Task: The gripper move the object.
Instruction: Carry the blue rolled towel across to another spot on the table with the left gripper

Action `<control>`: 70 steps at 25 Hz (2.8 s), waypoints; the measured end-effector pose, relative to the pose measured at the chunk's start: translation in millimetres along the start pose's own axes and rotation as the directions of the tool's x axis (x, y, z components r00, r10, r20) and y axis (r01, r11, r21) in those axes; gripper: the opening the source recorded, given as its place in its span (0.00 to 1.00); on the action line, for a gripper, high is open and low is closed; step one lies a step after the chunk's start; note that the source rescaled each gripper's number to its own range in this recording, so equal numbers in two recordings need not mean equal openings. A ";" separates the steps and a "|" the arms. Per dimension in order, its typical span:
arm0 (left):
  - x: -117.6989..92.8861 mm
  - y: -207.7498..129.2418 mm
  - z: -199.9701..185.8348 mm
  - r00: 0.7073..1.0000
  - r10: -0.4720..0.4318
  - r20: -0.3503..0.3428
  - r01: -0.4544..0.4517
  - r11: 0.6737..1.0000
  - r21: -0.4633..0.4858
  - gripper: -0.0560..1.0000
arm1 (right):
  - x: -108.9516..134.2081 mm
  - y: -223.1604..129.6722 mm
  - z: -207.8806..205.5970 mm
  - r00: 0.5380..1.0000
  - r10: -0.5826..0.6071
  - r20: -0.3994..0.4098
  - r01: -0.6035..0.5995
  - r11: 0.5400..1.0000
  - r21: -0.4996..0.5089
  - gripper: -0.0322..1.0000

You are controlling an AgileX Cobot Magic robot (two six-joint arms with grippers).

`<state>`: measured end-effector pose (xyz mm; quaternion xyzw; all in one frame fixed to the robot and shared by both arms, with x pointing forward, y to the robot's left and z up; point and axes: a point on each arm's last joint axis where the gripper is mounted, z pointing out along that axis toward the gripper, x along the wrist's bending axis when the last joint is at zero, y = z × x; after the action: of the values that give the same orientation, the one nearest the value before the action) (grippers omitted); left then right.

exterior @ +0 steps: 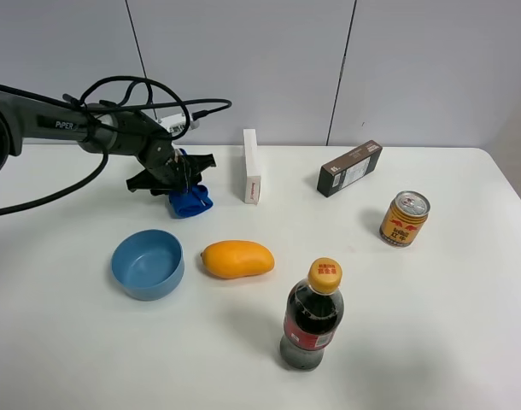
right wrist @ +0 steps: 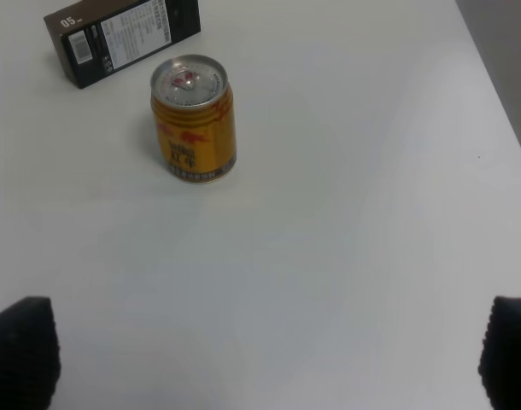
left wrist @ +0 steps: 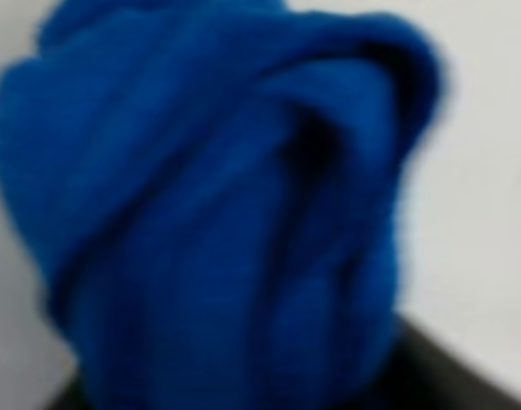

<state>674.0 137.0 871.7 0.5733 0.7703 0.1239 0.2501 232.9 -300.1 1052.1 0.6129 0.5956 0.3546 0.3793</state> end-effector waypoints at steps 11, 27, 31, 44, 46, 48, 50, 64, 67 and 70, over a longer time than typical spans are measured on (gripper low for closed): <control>-46.7 37.7 -60.4 0.957 0.287 0.052 -0.278 0.951 -0.134 0.06 | 0.0 0.0 0.0 1.000 0.000 0.000 0.000 1.000 0.000 1.00; -126.2 19.9 -212.5 0.767 0.579 0.276 -0.454 0.794 -0.404 0.06 | 0.0 0.0 0.0 1.000 0.000 0.000 0.000 1.000 0.000 1.00; -141.8 0.2 -211.6 0.715 0.631 0.300 -0.507 0.764 -0.399 0.06 | 0.0 0.0 0.0 1.000 0.000 0.000 0.000 1.000 0.000 1.00; -160.7 -74.1 -160.2 -0.130 0.986 0.104 -0.946 -0.092 -0.310 0.06 | 0.0 0.0 0.0 1.000 0.000 0.000 0.000 1.000 0.000 1.00; -161.7 -79.0 -152.1 -0.189 0.976 0.107 -0.937 -0.147 -0.317 0.06 | 0.0 0.0 0.0 1.000 0.000 0.000 0.000 1.000 0.000 1.00; -162.6 -82.0 -146.2 -0.219 0.970 0.108 -0.929 -0.174 -0.326 0.06 | 0.0 0.0 0.0 1.000 0.000 0.000 0.000 1.000 0.000 1.00; -164.7 -84.2 -141.4 -0.236 0.966 0.103 -0.919 -0.188 -0.346 0.06 | 0.0 0.0 0.0 1.000 0.000 0.000 0.000 1.000 0.000 1.00; -164.5 -99.7 -99.7 -0.424 0.904 0.049 -0.856 -0.383 -0.348 0.06 | 0.0 0.0 0.0 1.000 0.000 0.000 0.000 1.000 0.000 1.00; -163.8 -101.6 -95.9 -0.436 0.899 0.052 -0.853 -0.394 -0.344 0.06 | 0.0 0.0 0.0 1.000 0.000 0.000 0.000 1.000 0.000 1.00; -164.1 -101.5 -96.0 -0.437 0.898 0.049 -0.851 -0.395 -0.346 0.06 | 0.0 0.0 0.0 1.000 0.000 0.000 0.000 1.000 0.000 1.00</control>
<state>575.8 -40.5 944.2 0.9441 -0.1216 0.2364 0.1948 232.9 -300.1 1052.1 0.6129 0.5956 0.3546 0.3793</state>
